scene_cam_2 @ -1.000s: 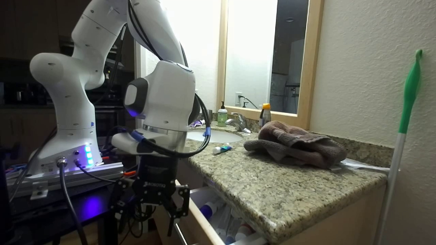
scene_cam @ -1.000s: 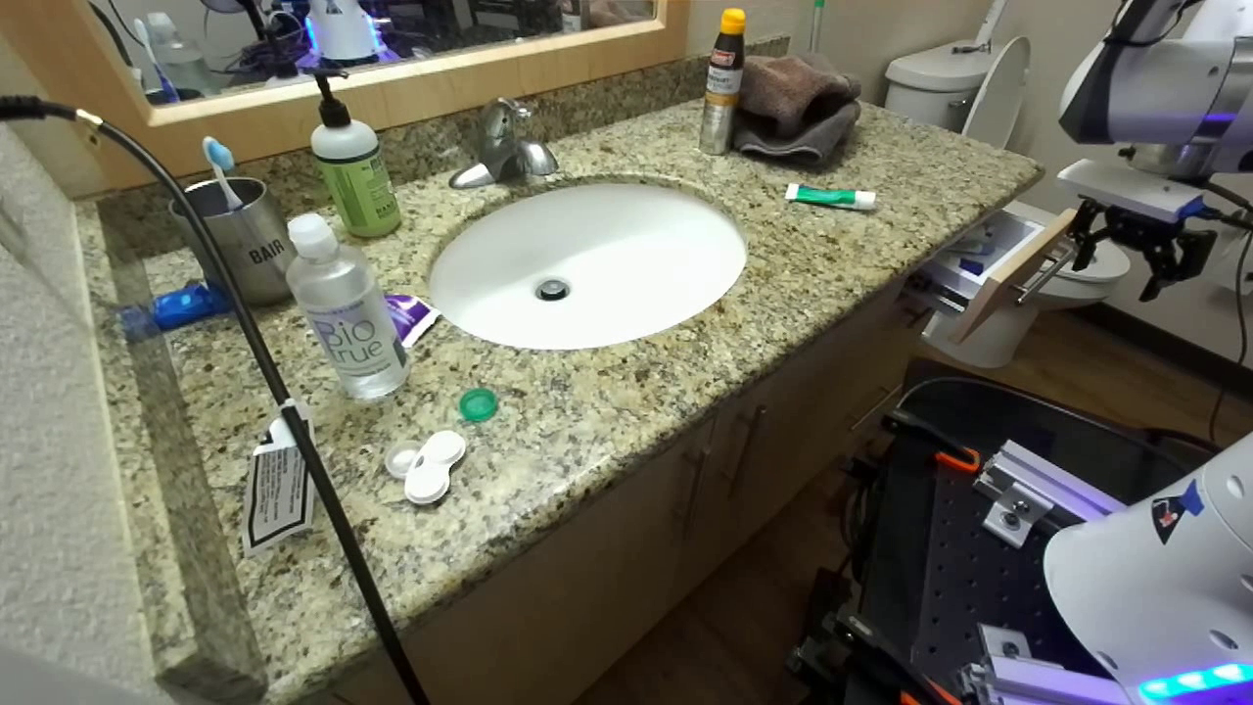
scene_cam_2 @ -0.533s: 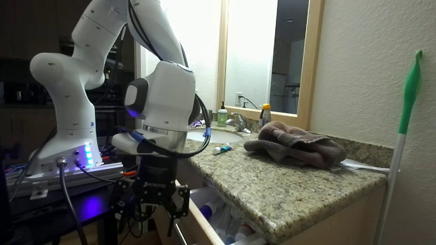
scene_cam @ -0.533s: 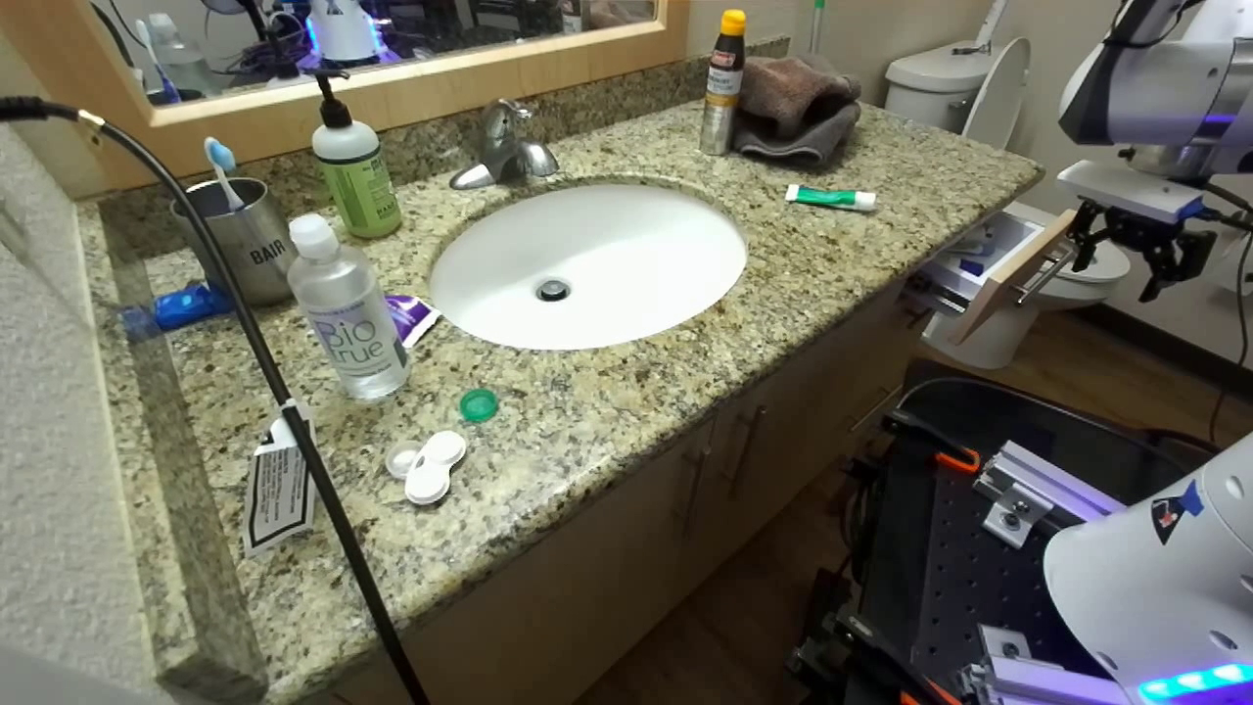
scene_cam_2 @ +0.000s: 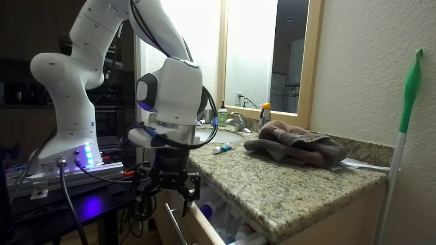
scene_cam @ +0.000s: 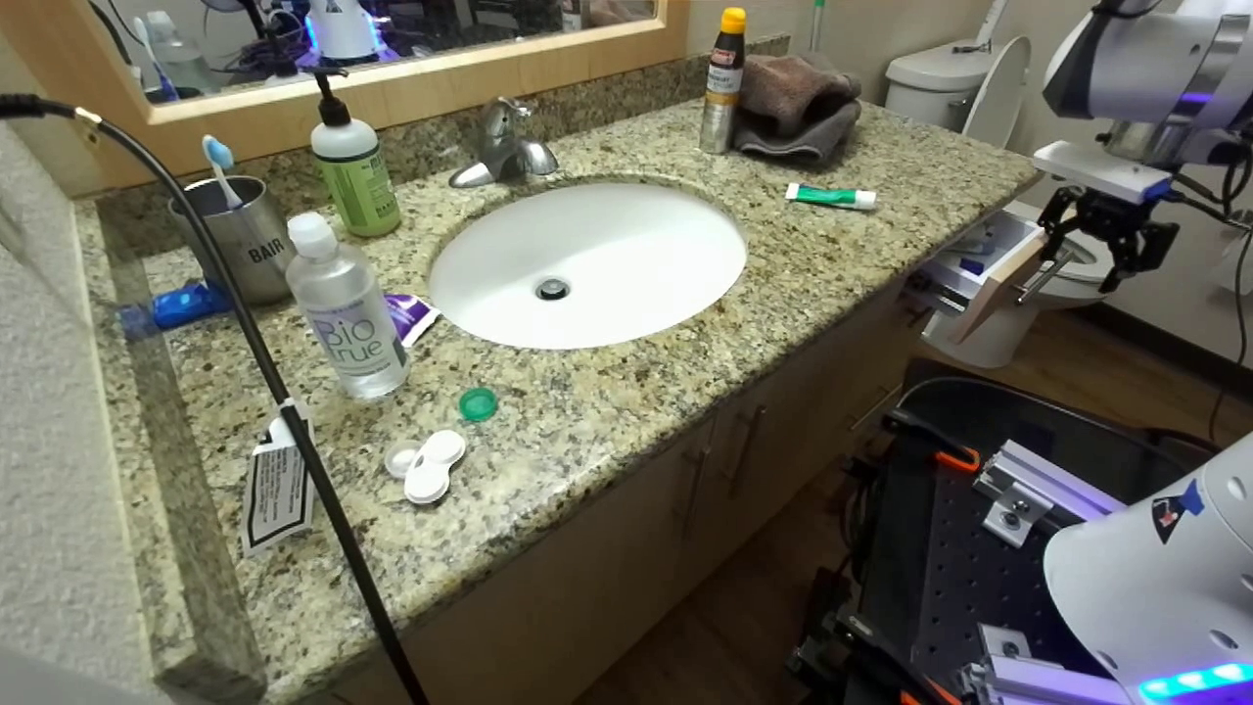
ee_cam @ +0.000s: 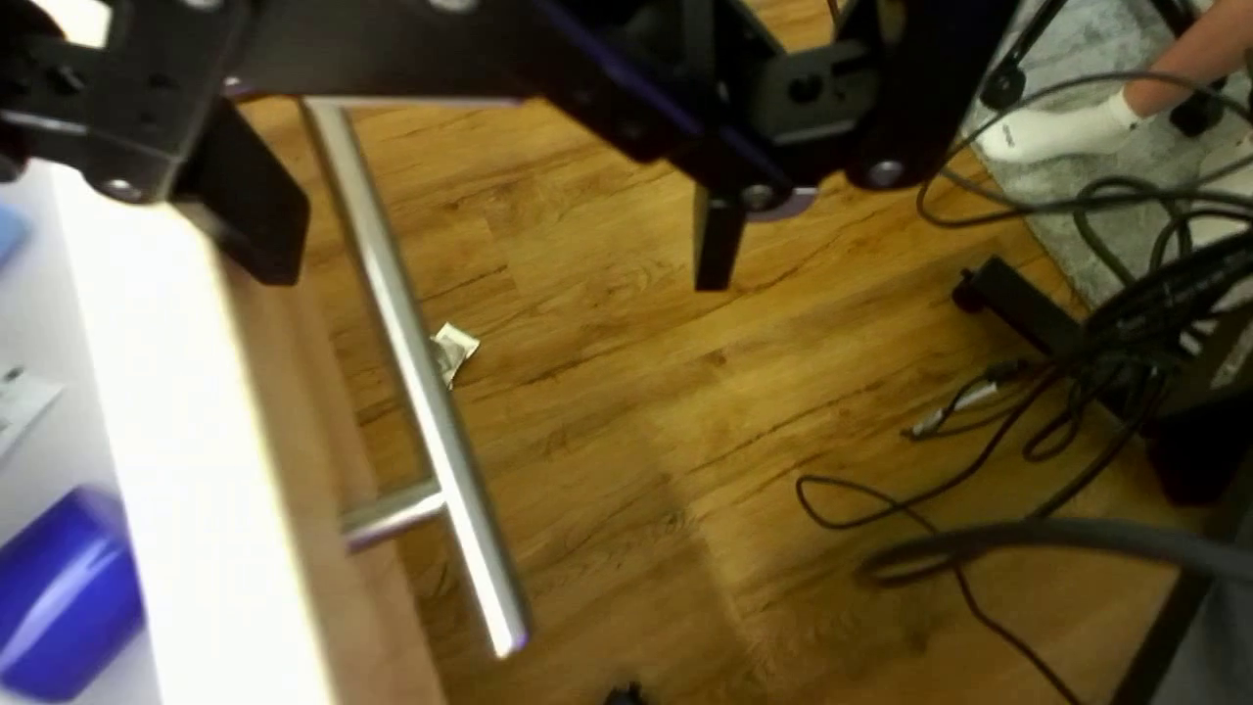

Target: Close the drawer

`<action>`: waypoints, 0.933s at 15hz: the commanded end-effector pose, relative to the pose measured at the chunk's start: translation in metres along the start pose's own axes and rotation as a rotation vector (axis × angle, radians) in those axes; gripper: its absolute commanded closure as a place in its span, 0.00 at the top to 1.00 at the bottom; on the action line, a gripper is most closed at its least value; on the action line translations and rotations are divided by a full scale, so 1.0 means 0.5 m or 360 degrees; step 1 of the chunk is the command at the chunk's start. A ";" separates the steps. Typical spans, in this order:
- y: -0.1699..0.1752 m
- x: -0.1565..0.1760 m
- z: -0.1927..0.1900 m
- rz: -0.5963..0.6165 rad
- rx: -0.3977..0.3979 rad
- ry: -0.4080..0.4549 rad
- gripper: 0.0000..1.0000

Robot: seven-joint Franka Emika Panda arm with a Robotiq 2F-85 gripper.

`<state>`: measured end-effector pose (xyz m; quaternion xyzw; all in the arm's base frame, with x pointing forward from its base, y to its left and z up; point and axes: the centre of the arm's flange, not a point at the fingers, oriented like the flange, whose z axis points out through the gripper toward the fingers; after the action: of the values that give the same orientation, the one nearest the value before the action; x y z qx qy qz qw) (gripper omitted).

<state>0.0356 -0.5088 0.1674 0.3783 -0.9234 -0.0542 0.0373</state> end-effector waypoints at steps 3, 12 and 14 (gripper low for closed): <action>-0.014 -0.045 -0.083 0.0047 0.0058 -0.0167 1.00; -0.015 -0.025 -0.090 0.0098 0.0105 -0.0196 1.00; -0.027 -0.010 -0.055 0.0165 0.0096 -0.0188 1.00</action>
<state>0.0578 -0.4945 0.2218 0.3486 -0.9352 -0.0466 -0.0405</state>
